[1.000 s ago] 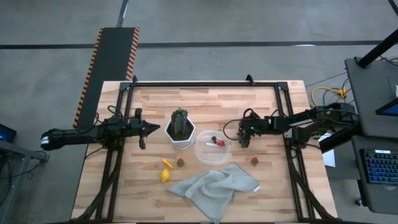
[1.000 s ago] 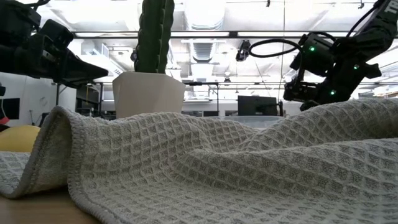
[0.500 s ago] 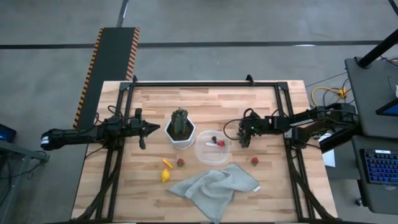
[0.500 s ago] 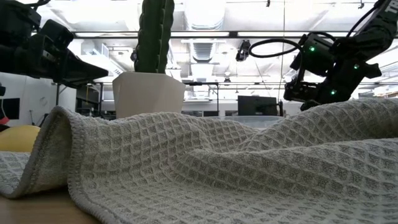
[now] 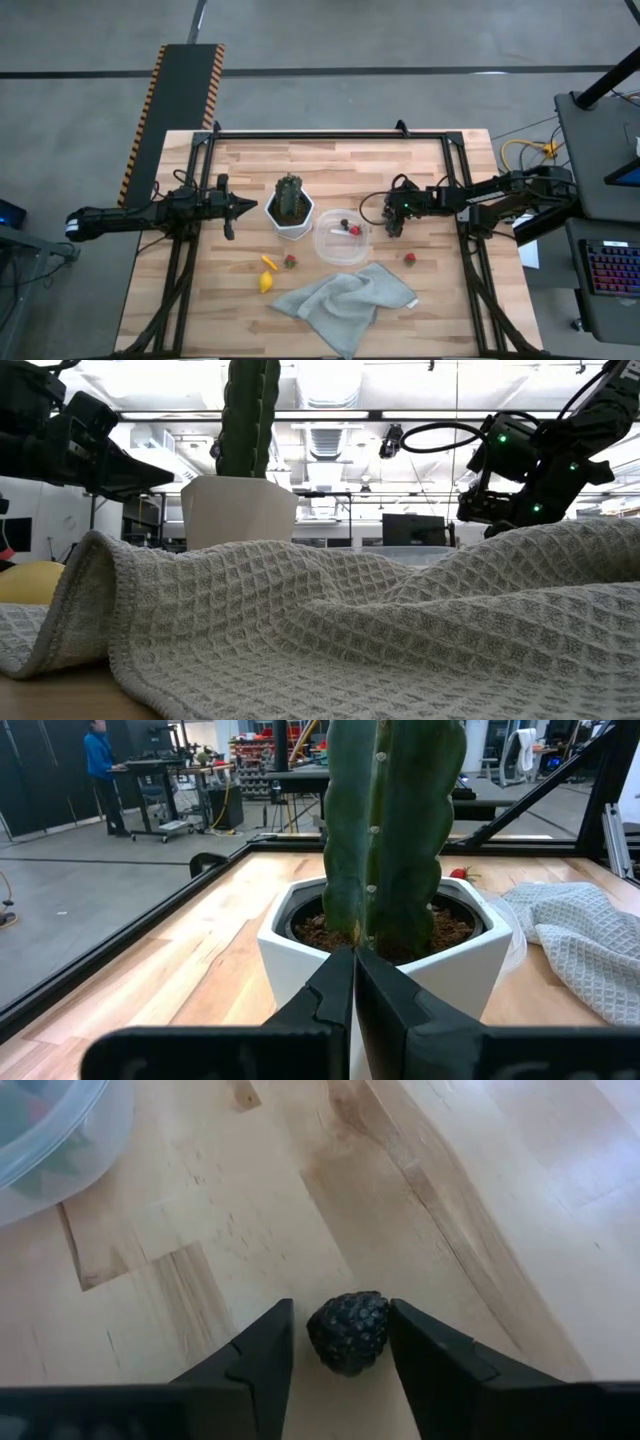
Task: Pick and placing Produce into tupperware
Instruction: Put the blackberry into the transparent bin
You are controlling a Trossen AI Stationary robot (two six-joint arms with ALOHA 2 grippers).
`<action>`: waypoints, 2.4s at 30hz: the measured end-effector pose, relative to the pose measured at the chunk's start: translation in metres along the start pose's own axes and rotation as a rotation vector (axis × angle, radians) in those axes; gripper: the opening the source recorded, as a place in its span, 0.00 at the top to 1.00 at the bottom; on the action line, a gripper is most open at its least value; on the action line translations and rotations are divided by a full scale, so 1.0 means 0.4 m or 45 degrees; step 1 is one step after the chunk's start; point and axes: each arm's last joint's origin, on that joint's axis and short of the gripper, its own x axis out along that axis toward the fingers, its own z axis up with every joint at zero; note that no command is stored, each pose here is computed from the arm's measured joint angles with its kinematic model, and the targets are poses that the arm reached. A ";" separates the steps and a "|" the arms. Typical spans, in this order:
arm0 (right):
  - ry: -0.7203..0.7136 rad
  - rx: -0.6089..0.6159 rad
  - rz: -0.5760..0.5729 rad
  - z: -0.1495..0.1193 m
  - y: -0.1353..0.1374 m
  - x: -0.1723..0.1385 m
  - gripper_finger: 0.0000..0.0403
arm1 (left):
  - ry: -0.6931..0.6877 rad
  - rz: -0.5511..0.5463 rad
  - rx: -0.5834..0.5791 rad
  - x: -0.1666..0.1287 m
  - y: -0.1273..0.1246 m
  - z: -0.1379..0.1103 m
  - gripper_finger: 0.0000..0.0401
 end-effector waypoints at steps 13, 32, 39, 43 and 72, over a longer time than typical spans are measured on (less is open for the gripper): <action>0.002 -0.015 -0.001 -0.001 0.000 0.000 0.75 | -0.001 0.001 0.000 0.000 0.000 0.000 1.00; -0.009 -0.043 0.003 0.017 0.003 -0.005 0.76 | -0.001 0.000 0.000 0.000 0.000 0.000 1.00; 0.029 -0.085 0.006 0.042 0.008 -0.014 0.76 | -0.001 0.000 0.000 0.000 0.000 0.000 1.00; 0.026 -0.093 0.005 0.055 0.010 -0.019 0.77 | 0.000 0.000 0.000 0.000 0.000 0.000 1.00; -0.220 -0.294 0.197 0.255 0.072 -0.117 0.77 | -0.002 0.000 -0.001 0.000 0.000 0.000 1.00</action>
